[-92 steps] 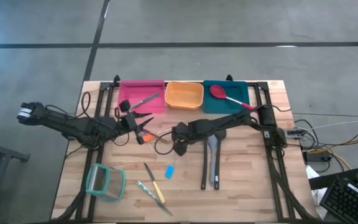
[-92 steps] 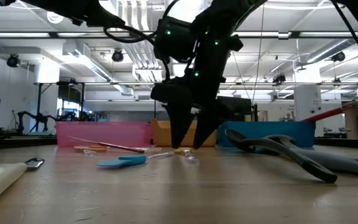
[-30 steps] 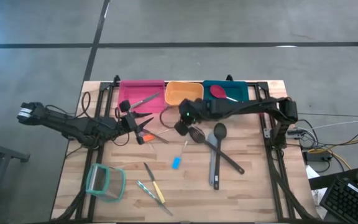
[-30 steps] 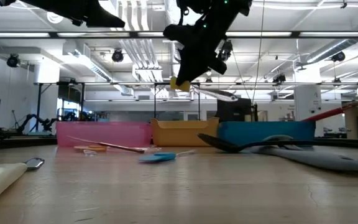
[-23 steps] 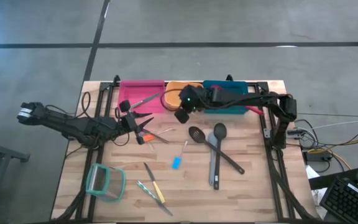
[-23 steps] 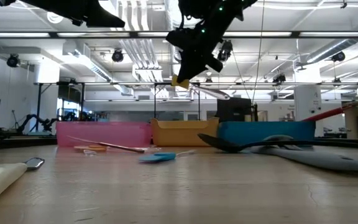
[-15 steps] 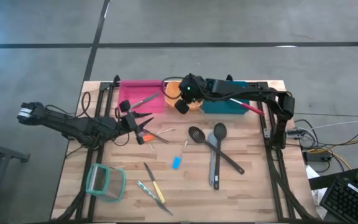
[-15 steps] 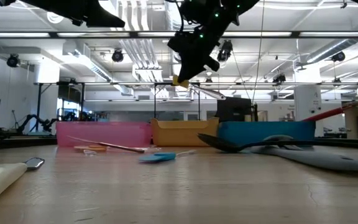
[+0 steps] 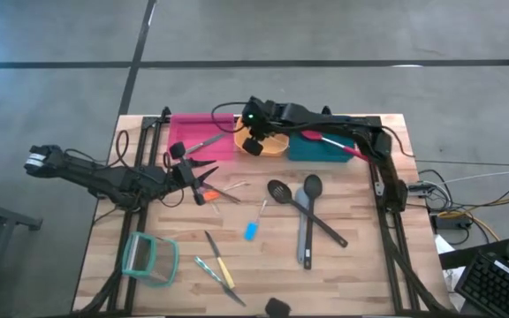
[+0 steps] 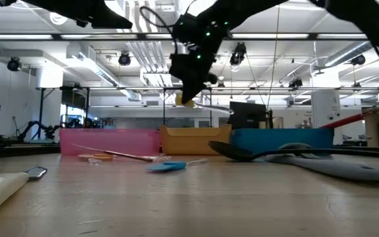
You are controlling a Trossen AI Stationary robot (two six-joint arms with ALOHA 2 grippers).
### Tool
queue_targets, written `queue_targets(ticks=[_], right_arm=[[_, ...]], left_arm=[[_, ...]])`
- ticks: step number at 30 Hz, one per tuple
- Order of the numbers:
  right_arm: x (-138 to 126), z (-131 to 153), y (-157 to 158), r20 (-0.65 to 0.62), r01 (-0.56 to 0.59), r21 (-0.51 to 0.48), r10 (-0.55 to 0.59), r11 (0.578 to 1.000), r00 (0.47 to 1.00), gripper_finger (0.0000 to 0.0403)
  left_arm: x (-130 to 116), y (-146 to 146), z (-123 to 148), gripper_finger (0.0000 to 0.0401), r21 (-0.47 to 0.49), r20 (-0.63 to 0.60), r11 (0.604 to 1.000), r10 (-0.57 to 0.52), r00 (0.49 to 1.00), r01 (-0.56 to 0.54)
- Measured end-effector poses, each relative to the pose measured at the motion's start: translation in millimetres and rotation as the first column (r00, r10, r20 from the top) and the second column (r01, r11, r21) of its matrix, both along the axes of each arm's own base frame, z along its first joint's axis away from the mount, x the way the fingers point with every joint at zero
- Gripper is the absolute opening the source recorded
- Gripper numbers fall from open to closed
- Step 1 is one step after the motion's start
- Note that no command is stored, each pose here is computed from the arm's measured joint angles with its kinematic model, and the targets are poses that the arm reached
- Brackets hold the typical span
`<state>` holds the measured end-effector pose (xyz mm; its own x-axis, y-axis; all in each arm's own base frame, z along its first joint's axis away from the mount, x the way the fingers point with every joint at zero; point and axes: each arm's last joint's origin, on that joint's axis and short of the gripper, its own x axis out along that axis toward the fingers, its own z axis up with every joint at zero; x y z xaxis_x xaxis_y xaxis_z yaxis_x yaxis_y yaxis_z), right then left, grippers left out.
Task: Pick & Place Kitchen Items
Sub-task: Put the yellow spatula into the yellow bin
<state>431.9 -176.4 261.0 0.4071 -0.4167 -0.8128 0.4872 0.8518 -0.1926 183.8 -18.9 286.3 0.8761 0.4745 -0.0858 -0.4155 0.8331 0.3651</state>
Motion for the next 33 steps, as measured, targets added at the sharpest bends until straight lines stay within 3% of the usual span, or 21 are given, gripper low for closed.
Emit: queue_targets(ticks=[8,16,26,33], right_arm=[[20.1,-15.6,-28.2,-0.135,0.033,0.021,-0.029,0.999,0.990,0.0018],[24.8,-24.8,-41.6,-0.106,0.052,0.106,-0.040,0.993,0.994,0.0018],[28.4,-26.0,-43.9,-0.068,0.046,0.099,-0.040,0.994,0.997,0.0018],[34.4,-47.7,-46.0,-0.089,0.038,0.128,-0.027,0.991,0.996,0.0018]], left_arm=[[0.0,-0.1,-0.5,0.0083,0.006,-0.008,1.000,-0.001,1.000,0.001],[-0.1,-0.1,-0.3,0.0083,0.010,-0.009,1.000,-0.001,1.000,0.001],[-0.1,0.0,-0.3,0.0083,0.010,-0.009,1.000,-0.001,1.000,0.001],[-0.1,0.0,-0.3,0.0083,0.011,-0.009,1.000,-0.001,1.000,0.001]])
